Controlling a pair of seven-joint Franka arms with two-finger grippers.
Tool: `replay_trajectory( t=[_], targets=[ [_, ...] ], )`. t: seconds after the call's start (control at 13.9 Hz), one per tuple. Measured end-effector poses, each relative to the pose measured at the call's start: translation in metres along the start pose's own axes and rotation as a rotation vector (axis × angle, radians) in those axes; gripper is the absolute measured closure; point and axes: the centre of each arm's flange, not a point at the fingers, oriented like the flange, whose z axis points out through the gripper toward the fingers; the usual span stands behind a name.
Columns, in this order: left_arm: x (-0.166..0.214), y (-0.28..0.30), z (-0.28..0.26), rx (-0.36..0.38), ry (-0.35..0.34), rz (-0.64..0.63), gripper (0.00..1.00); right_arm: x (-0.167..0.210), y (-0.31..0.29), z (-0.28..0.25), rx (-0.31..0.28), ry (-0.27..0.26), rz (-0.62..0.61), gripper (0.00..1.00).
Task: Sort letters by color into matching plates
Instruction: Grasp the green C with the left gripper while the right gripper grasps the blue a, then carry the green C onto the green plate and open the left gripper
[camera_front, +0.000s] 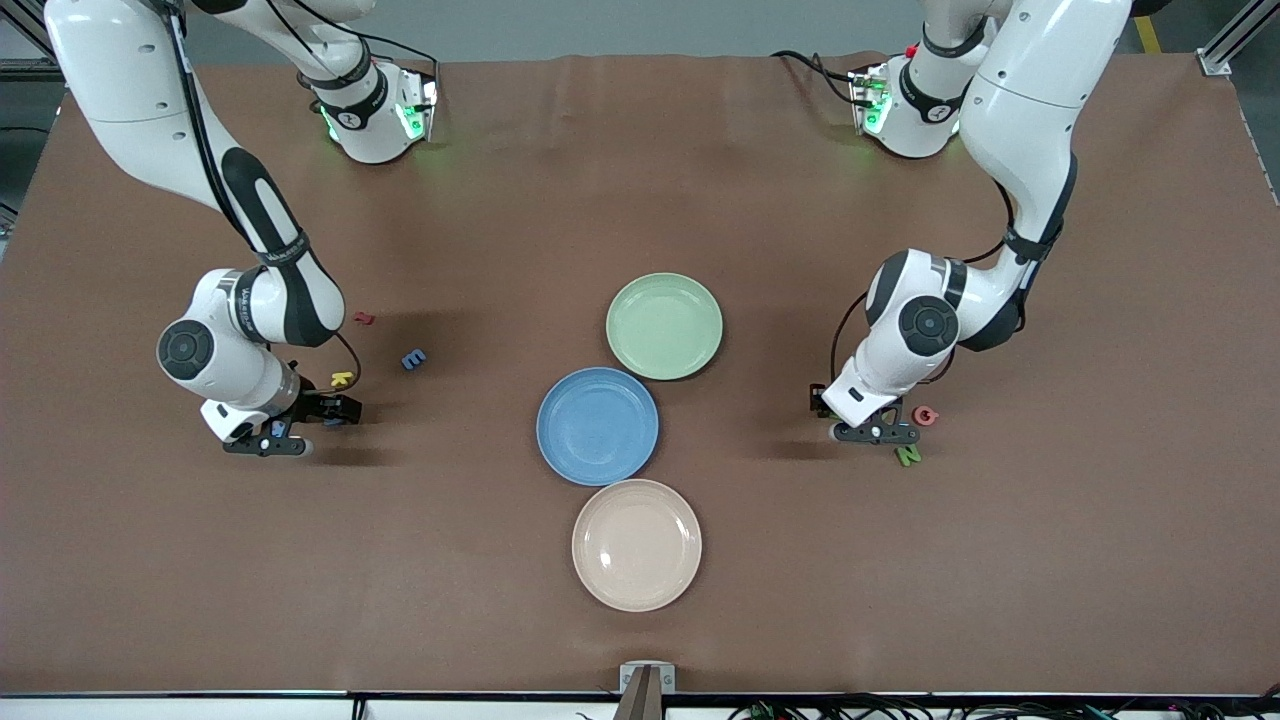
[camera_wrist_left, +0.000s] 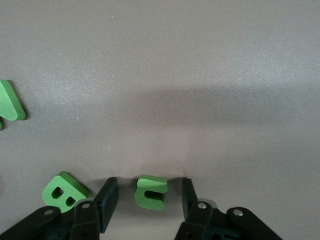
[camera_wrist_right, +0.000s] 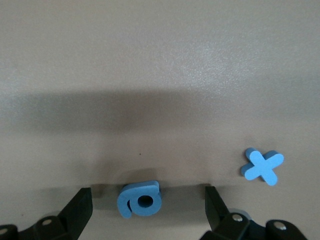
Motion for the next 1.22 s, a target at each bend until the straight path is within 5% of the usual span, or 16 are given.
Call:
replay_trajectory(
  t=[0.36,0.86,1.08,1.22],
  targets=[
    [0.003,-0.001,-0.003,0.001,0.008,0.001,0.71,0.0,-0.001,0.0,0.0,-0.001,-0.002,0.0],
    [0.007,0.005,-0.009,0.0,0.006,-0.007,0.72,-0.001,-0.014,-0.001,0.001,0.001,-0.023,0.2],
    [0.001,0.04,-0.036,0.024,-0.05,-0.049,0.72,-0.001,-0.014,-0.003,0.001,0.005,-0.023,0.3],
    [-0.012,0.088,-0.063,0.048,-0.083,-0.07,0.72,0.0,-0.014,-0.005,0.001,0.009,-0.023,0.48]
  ],
)
